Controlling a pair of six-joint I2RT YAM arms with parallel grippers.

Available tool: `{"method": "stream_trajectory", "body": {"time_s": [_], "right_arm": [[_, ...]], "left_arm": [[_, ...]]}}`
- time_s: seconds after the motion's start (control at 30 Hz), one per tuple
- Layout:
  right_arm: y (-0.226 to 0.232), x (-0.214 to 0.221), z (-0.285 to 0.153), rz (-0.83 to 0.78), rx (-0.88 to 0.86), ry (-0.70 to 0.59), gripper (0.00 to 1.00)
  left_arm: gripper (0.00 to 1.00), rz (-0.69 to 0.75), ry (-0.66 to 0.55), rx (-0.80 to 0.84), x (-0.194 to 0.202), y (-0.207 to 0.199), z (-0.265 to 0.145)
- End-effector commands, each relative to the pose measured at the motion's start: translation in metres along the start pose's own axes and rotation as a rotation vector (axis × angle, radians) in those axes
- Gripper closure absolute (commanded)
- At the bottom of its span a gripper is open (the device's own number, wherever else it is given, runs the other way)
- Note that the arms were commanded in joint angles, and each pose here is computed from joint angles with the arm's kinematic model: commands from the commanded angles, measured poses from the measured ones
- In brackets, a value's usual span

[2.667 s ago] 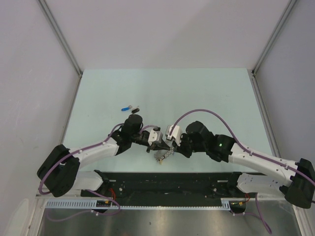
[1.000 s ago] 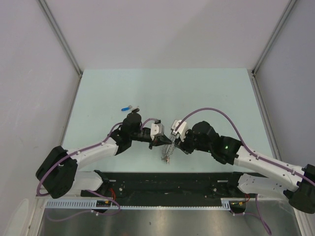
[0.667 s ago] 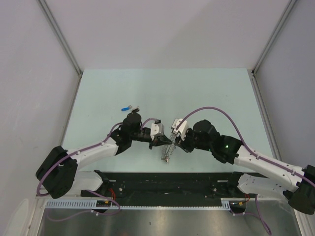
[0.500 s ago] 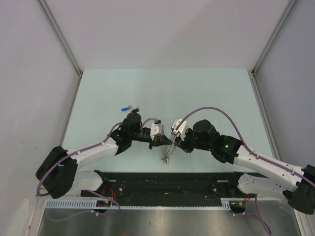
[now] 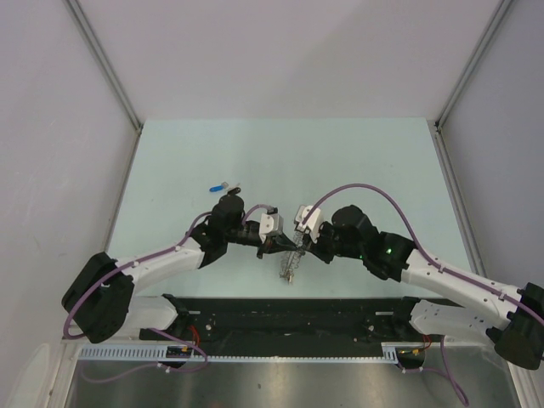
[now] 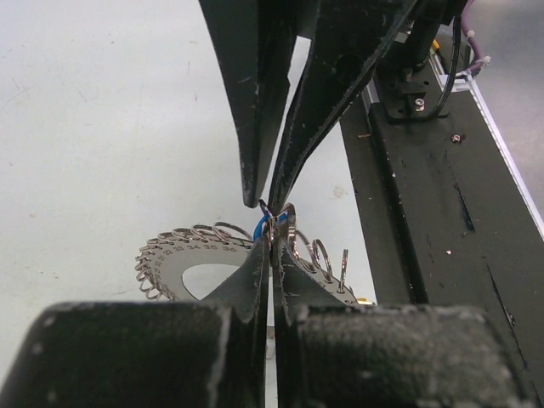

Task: Put the keys on the keyring

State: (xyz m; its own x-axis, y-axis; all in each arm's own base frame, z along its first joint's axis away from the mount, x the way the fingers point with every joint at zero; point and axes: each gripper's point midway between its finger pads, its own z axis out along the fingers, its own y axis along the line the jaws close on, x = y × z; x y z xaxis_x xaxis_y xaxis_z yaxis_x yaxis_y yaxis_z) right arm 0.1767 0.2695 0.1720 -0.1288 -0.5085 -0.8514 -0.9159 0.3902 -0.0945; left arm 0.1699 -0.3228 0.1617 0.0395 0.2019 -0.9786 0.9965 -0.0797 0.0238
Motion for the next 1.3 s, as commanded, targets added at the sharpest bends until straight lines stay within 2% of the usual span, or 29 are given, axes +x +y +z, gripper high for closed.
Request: {"method": "stream_trajectory", "body": {"time_s": [0.0, 0.1, 0.27, 0.5, 0.73, 0.93, 1.07, 1.27], "right_arm": [[-0.002, -0.011, 0.001, -0.014, -0.003, -0.044, 0.93], [-0.001, -0.011, 0.0, -0.014, -0.005, -0.043, 1.0], [-0.002, -0.011, -0.003, -0.022, 0.014, -0.041, 1.0], [0.0, -0.014, -0.007, -0.051, 0.047, -0.043, 1.0], [-0.003, -0.024, -0.012, -0.053, 0.075, -0.086, 1.0], [0.004, -0.021, -0.013, -0.059, 0.051, -0.073, 1.0], [0.007, -0.014, -0.012, -0.068, 0.05, -0.041, 1.0], [0.01, -0.008, -0.008, -0.086, 0.072, -0.009, 1.0]], "left_arm": [[1.0, 0.057, -0.06, 0.015, -0.024, 0.001, -0.001], [1.0, 0.043, -0.056, -0.015, -0.024, 0.006, -0.001], [1.0, -0.024, -0.049, -0.092, -0.026, 0.02, -0.002], [1.0, -0.073, -0.063, -0.091, -0.033, 0.018, -0.002], [1.0, -0.034, -0.023, 0.004, -0.025, -0.001, 0.005], [1.0, -0.062, -0.024, -0.049, -0.03, 0.008, 0.005], [1.0, -0.076, -0.056, -0.081, -0.041, 0.011, 0.002], [1.0, -0.109, -0.17, -0.094, -0.062, 0.004, -0.003]]}}
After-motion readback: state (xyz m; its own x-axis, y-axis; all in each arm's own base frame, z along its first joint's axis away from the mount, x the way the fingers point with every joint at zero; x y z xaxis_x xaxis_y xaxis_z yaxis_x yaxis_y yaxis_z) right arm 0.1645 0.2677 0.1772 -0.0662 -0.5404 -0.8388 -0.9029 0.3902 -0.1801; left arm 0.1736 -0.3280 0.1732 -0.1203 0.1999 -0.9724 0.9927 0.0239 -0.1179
